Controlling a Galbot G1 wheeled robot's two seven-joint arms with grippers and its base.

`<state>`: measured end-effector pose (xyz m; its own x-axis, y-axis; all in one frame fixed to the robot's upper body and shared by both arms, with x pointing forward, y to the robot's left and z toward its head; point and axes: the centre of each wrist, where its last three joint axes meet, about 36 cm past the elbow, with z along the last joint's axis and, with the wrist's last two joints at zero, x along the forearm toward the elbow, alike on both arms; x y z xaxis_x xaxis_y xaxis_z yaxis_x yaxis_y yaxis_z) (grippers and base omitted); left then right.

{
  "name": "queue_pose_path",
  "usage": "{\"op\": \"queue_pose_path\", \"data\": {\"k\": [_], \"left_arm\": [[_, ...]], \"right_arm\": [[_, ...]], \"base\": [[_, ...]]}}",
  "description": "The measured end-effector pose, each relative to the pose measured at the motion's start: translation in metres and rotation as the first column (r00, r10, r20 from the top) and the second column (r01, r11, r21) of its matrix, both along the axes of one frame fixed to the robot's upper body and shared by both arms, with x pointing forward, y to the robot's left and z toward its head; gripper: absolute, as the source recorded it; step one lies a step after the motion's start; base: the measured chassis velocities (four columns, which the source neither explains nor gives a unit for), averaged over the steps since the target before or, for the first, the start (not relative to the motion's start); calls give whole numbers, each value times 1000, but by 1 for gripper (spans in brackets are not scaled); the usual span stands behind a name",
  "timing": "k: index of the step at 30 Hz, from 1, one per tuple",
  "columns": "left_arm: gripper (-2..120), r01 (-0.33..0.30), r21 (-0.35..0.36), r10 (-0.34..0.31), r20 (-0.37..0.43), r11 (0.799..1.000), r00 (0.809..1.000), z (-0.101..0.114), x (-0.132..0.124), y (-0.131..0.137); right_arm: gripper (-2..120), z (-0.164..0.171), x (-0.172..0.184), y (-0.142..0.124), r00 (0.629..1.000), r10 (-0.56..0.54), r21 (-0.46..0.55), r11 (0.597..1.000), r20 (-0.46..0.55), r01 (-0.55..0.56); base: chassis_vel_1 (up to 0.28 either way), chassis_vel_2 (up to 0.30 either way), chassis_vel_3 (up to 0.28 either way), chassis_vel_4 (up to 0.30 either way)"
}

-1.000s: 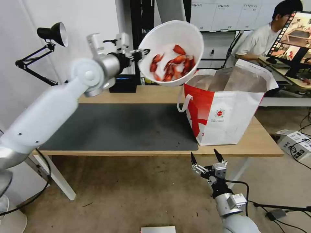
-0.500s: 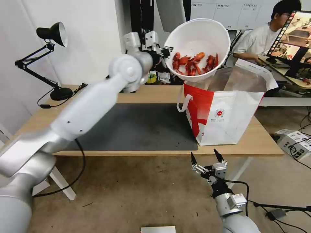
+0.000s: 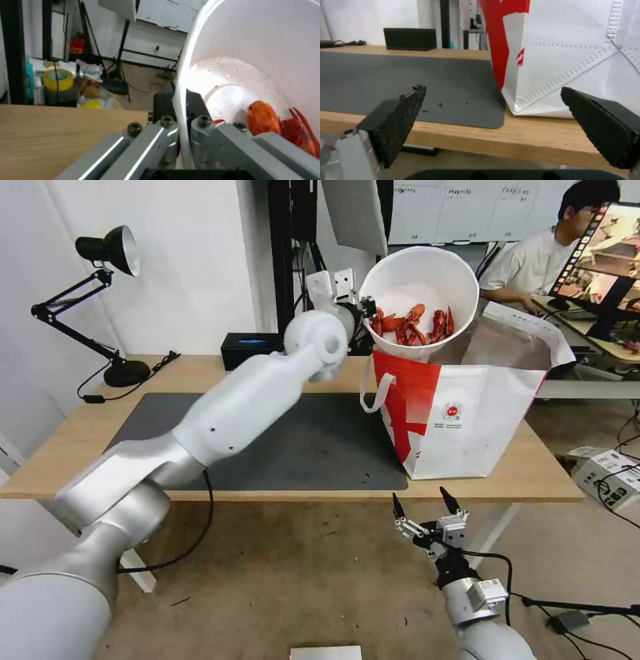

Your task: Pick up the trash from the table and place it into the takeout bag.

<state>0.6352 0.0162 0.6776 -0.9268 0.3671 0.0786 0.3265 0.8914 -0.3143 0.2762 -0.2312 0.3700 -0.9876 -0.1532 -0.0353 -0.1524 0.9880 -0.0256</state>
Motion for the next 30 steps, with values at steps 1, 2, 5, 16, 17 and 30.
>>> {"op": "queue_pose_path", "data": {"k": [1, 2, 5, 16, 17, 30], "left_arm": [[0, 1, 13, -1, 14, 1000, 1000, -3, -2, -1], [0, 1, 13, -1, 14, 1000, 1000, -3, -2, -1], [0, 4, 37, -6, 42, 999, 999, -7, -8, -3], [0, -2, 157, -20, 143, 988, 990, -17, -19, -17], [0, -9, 179, -19, 158, 984, 987, -17, -18, -18], [0, 30, 330, -115, 240, 943, 964, -33, -28, -7]], "right_arm": [[100, 0, 0, 0, 1000, 0, 0, 1000, 0, 0], [100, 0, 0, 0, 1000, 0, 0, 1000, 0, 0], [100, 0, 0, 0, 1000, 0, 0, 1000, 0, 0], [100, 0, 0, 0, 1000, 0, 0, 1000, 0, 0], [100, 0, 0, 0, 1000, 0, 0, 1000, 0, 0], [100, 0, 0, 0, 1000, 0, 0, 1000, 0, 0]], "base": [[0, 0, 0, 0], [0, 0, 0, 0], [0, 0, 0, 0], [0, 0, 0, 0], [0, 0, 0, 0], [0, 0, 0, 0]]}}
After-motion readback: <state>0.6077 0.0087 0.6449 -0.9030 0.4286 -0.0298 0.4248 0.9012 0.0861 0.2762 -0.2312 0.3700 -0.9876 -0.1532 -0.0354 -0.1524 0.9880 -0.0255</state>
